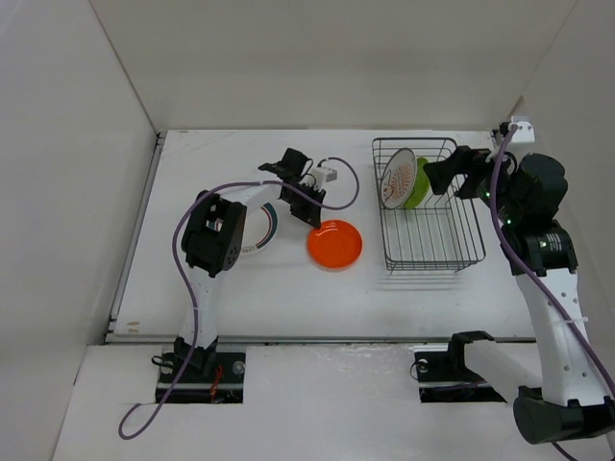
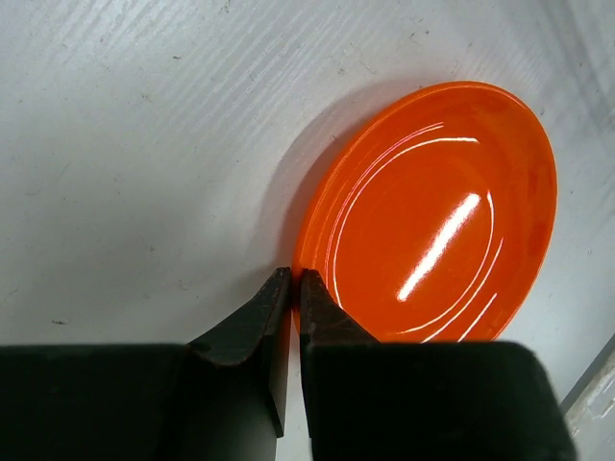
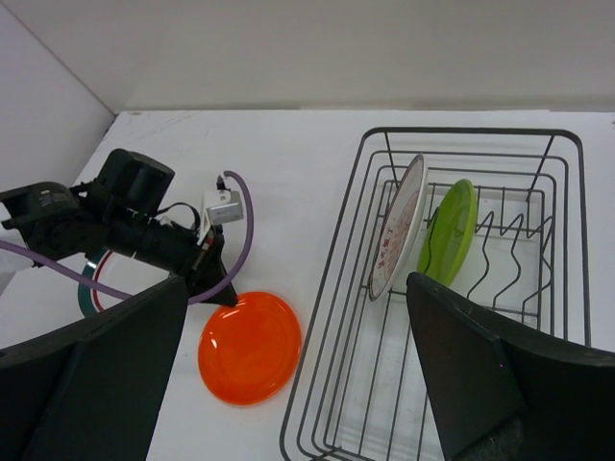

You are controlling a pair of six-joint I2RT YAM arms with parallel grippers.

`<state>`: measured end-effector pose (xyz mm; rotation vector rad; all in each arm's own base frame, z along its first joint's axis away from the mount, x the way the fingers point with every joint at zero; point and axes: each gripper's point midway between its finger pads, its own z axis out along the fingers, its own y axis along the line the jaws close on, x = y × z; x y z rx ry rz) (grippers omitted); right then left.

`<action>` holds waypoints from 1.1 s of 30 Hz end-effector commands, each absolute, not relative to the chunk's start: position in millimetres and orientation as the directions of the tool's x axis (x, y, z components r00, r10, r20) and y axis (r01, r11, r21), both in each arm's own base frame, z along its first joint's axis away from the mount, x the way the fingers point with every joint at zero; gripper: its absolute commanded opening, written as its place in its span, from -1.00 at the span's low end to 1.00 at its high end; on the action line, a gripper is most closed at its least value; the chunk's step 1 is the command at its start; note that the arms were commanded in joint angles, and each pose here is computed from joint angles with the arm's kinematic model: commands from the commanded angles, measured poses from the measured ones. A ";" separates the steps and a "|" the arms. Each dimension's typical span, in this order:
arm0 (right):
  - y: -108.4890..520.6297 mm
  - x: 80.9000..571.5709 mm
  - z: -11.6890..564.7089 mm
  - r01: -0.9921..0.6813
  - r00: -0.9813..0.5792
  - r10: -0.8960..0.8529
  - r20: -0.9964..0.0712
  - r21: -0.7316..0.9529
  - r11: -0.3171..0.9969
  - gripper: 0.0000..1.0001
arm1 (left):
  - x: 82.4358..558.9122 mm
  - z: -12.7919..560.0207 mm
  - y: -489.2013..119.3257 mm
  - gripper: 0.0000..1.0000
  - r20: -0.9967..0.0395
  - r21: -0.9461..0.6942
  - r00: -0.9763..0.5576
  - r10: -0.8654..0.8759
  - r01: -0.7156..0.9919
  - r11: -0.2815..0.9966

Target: Load the plates into the dish rack

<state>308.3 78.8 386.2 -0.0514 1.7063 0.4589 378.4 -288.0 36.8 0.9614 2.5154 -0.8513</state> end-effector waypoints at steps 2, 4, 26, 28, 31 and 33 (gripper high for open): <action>83.6 311.1 383.6 -0.314 -0.188 0.214 -0.959 0.265 0.912 1.00 | 392.7 88.2 -290.8 -1.00 -0.565 -0.406 -0.687 0.457 0.713 0.572; 85.4 311.3 375.4 -0.319 -0.208 0.211 -0.955 0.270 0.909 1.00 | 399.7 117.5 -287.8 -1.00 -0.607 -0.425 -0.679 0.413 0.716 0.554; 195.9 303.5 325.5 -0.777 -0.208 0.078 -0.975 0.213 0.593 0.95 | 354.0 332.1 -274.7 -1.00 -0.872 -0.353 -0.432 0.230 0.881 0.315; 204.0 309.6 316.2 -0.770 -0.238 0.077 -0.968 0.236 0.592 0.95 | 349.4 336.4 -276.0 -1.00 -0.873 -0.362 -0.431 0.227 0.886 0.291; 222.1 313.8 309.2 -0.781 -0.259 0.081 -0.962 0.258 0.568 0.95 | 344.1 345.6 -276.6 -1.00 -0.880 -0.361 -0.423 0.216 0.892 0.272; 236.6 312.8 307.2 -0.793 -0.273 0.081 -0.959 0.272 0.546 0.95 | 340.5 351.0 -278.0 -1.00 -0.885 -0.362 -0.415 0.211 0.899 0.247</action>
